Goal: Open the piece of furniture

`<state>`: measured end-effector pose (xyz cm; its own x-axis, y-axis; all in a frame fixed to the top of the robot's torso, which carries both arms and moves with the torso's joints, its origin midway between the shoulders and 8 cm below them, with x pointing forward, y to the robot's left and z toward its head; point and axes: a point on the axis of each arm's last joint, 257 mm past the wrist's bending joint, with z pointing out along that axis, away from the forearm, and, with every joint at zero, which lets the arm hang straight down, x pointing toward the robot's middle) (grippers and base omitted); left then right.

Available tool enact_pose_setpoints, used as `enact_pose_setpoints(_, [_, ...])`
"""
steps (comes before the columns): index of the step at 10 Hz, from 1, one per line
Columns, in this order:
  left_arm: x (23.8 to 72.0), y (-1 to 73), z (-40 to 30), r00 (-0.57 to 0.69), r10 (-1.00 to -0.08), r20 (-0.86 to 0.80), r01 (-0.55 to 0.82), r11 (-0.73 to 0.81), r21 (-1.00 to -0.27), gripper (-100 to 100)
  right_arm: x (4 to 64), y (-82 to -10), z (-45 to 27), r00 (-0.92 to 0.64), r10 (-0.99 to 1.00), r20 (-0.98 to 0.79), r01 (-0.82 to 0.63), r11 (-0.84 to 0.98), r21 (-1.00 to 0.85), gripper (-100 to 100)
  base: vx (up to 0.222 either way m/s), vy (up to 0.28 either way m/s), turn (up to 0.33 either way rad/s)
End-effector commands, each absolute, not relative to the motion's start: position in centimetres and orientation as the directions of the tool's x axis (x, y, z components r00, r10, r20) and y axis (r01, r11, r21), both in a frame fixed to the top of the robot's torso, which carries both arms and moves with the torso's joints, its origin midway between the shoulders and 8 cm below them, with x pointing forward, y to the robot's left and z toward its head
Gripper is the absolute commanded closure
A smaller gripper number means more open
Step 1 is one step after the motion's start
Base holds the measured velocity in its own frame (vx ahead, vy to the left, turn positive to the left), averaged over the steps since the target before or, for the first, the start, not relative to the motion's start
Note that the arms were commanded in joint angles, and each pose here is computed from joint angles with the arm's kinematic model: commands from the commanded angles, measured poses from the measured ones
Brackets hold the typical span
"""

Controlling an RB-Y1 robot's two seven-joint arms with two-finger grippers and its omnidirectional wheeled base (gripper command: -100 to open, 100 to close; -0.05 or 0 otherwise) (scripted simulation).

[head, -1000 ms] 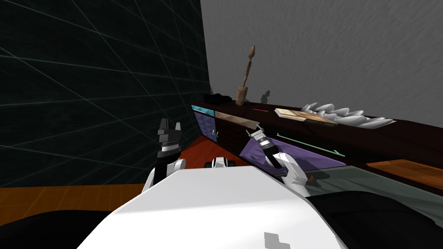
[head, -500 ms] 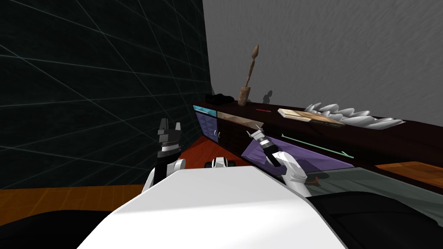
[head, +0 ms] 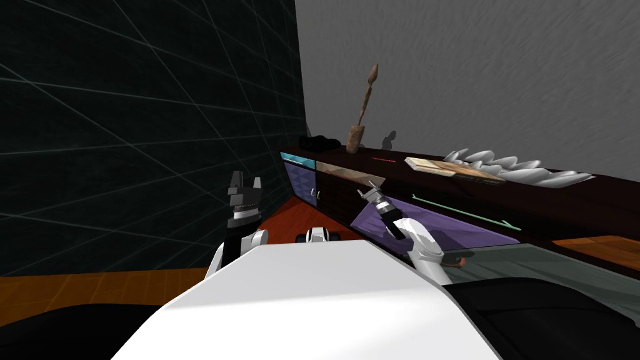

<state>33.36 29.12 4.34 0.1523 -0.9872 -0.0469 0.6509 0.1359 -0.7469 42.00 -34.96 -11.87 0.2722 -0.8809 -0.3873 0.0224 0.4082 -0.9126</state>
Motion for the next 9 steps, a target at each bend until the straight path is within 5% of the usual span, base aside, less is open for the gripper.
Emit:
enact_pose_setpoints(1, [33.4,29.1,4.3,0.152,-0.987,-0.047,0.651,0.136,-0.747,0,42.3,-35.5,-12.3,0.257,-0.915,-0.313,0.031,0.331,-0.943,-100,0.025,0.052,-0.008])
enact_pose_setpoints(5, [33.4,29.1,4.3,0.152,-0.987,-0.047,0.651,0.136,-0.747,0,42.3,-36.0,-11.8,0.253,-0.922,-0.294,0.033,0.312,-0.949,-100,0.032,0.039,0.002])
enact_pose_setpoints(6, [33.4,29.1,4.3,0.152,-0.987,-0.047,0.651,0.136,-0.747,0,42.3,-36.0,-11.8,0.252,-0.921,-0.296,0.033,0.314,-0.949,100,0.006,0.006,0.000])
enact_pose_setpoints(9, [33.4,29.1,4.3,0.152,-0.987,-0.047,0.651,0.136,-0.747,0,42.0,-35.6,-11.4,0.264,-0.918,-0.295,0.032,0.314,-0.949,100,-0.118,0.086,-0.038])
